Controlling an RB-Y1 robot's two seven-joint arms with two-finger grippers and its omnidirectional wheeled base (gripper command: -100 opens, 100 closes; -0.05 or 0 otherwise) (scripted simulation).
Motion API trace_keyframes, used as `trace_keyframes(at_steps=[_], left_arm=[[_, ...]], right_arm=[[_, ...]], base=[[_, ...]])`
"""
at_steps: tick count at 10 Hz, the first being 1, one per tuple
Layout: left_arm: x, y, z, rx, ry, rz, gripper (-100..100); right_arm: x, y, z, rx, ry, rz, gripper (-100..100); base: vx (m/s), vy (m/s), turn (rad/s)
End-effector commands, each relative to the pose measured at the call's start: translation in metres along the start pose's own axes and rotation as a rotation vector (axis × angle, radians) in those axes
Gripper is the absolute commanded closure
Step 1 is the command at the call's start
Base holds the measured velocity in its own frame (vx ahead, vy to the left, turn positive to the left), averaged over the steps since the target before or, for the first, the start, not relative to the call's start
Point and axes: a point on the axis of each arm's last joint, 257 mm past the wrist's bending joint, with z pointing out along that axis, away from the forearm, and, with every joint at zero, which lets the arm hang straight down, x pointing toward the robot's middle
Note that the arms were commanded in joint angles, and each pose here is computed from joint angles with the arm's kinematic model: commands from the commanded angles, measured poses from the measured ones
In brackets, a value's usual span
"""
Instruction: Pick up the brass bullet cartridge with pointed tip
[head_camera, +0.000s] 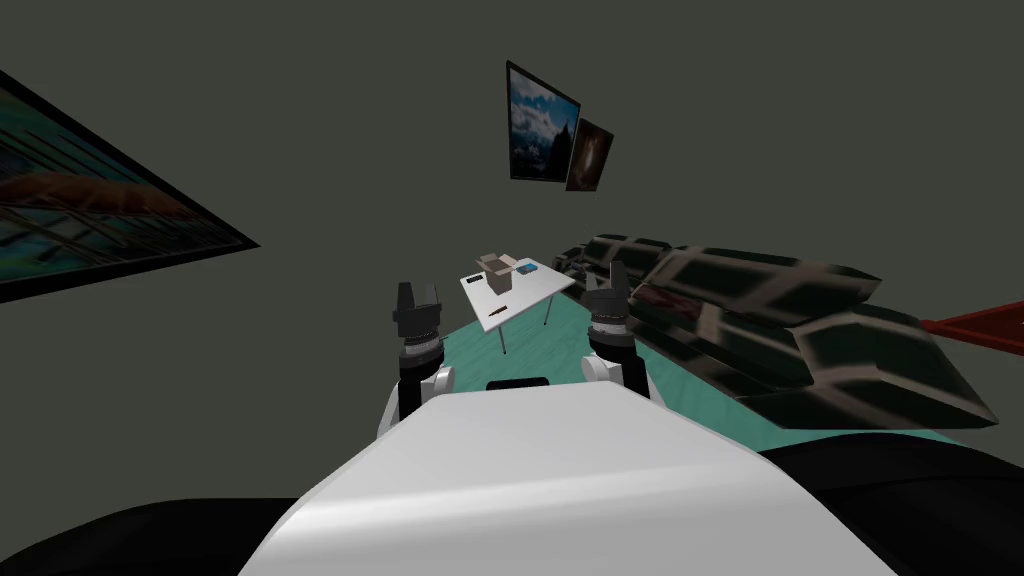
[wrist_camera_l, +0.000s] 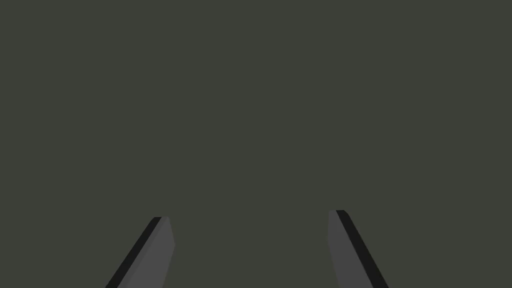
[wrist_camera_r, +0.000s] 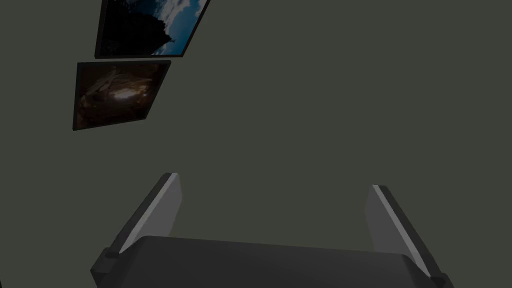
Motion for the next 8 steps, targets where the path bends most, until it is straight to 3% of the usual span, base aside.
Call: trace_keyframes(at_steps=[1, 8], left_arm=[[0.002, 0.011, -0.001, -0.035, 0.034, -0.009, -100], [-0.005, 0.067, -0.005, -0.220, 0.069, -0.087, -100]], right_arm=[[0.000, 0.000, 0.000, 0.000, 0.000, 0.000, 0], [0.000, 0.000, 0.000, 0.000, 0.000, 0.000, 0]], base=[[0.023, -0.032, 0.035], [0.055, -0.102, 0.059]])
